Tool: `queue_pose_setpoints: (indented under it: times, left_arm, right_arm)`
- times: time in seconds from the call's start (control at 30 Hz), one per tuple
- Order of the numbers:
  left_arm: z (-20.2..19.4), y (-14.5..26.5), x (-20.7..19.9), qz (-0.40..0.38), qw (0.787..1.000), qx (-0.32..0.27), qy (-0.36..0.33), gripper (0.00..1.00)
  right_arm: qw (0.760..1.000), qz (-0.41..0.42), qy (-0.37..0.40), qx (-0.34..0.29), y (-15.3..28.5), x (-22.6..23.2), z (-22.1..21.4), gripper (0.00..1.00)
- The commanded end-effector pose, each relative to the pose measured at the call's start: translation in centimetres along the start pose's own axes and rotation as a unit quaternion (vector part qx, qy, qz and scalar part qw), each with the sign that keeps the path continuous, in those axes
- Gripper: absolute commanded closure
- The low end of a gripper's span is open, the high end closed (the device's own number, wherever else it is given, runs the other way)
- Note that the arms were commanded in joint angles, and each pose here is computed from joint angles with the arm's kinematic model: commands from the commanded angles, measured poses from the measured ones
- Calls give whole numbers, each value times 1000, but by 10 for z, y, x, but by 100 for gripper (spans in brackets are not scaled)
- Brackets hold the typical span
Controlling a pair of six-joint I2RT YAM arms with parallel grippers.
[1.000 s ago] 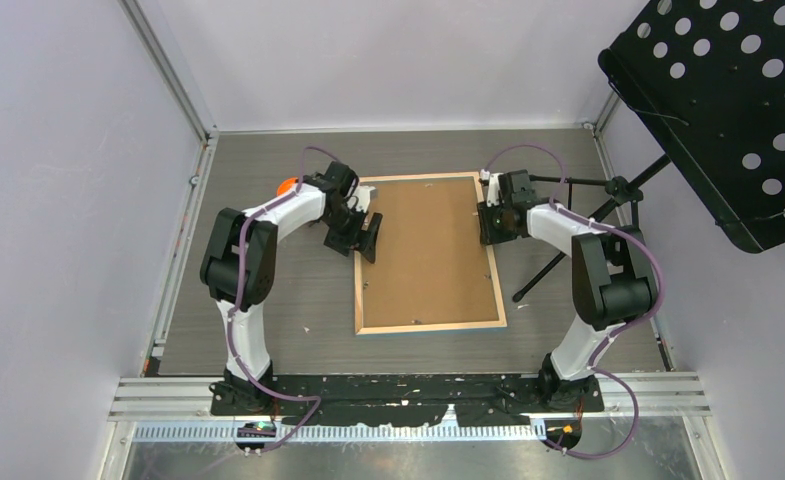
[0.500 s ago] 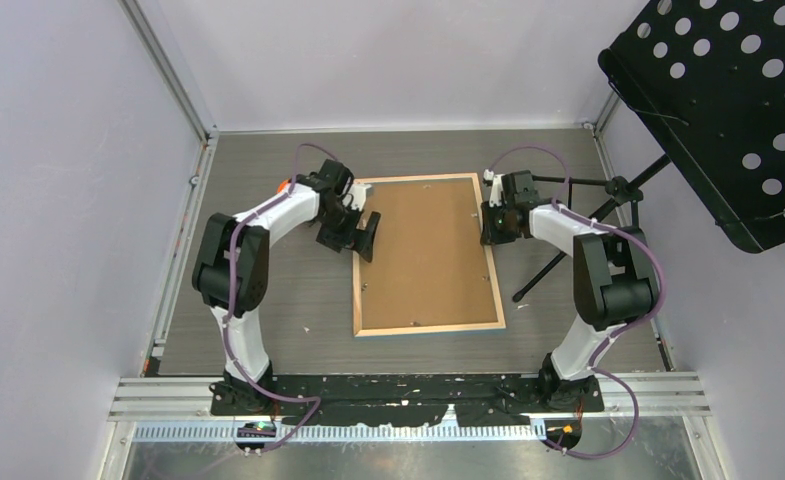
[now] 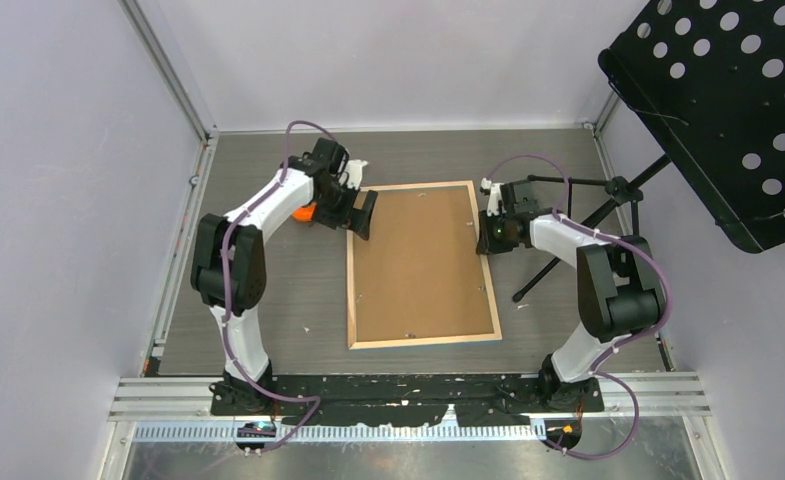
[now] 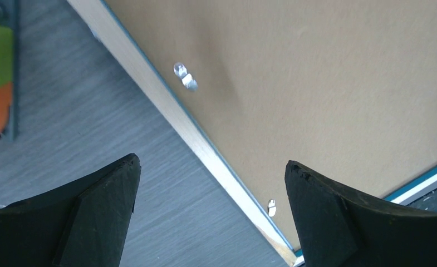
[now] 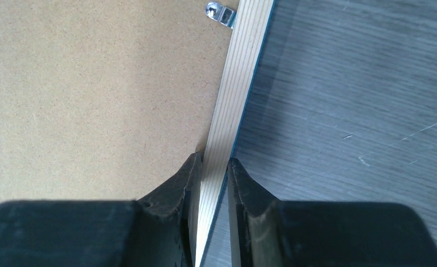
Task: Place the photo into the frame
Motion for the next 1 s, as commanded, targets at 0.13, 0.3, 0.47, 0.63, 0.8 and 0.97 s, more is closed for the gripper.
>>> queue_pose_setpoints:
  times: [0.13, 0.3, 0.47, 0.63, 0.8, 0.97]
  left_arm:
    - [19, -11, 10, 8, 1000, 21, 1, 0]
    - [17, -22, 14, 14, 999, 38, 5, 3]
    - [18, -28, 18, 22, 999, 42, 5, 8]
    - [20, -35, 21, 23, 999, 46, 6, 15]
    - [22, -43, 23, 28, 998, 49, 12, 20]
    - [21, -46, 26, 42, 998, 47, 12, 26]
  right_arm:
    - [998, 55, 5, 24, 12, 24, -16, 94]
    - [998, 57, 11, 15, 14, 25, -13, 94]
    - [999, 49, 16, 10, 15, 23, -12, 94]
    - [999, 43, 31, 5, 16, 21, -11, 94]
    - [998, 43, 34, 9, 13, 20, -11, 94]
    - [998, 46, 35, 10, 12, 21, -11, 94]
Point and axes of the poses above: each gripper's point midway between its finger pads, its own y axis back along the fingers, its own x axis along the line the jaws close on, z = x × y, the point moved 8 cm from there along y, back along the fingers, and after that the axes turned 1 degree about -y, right-handed, at the moved point
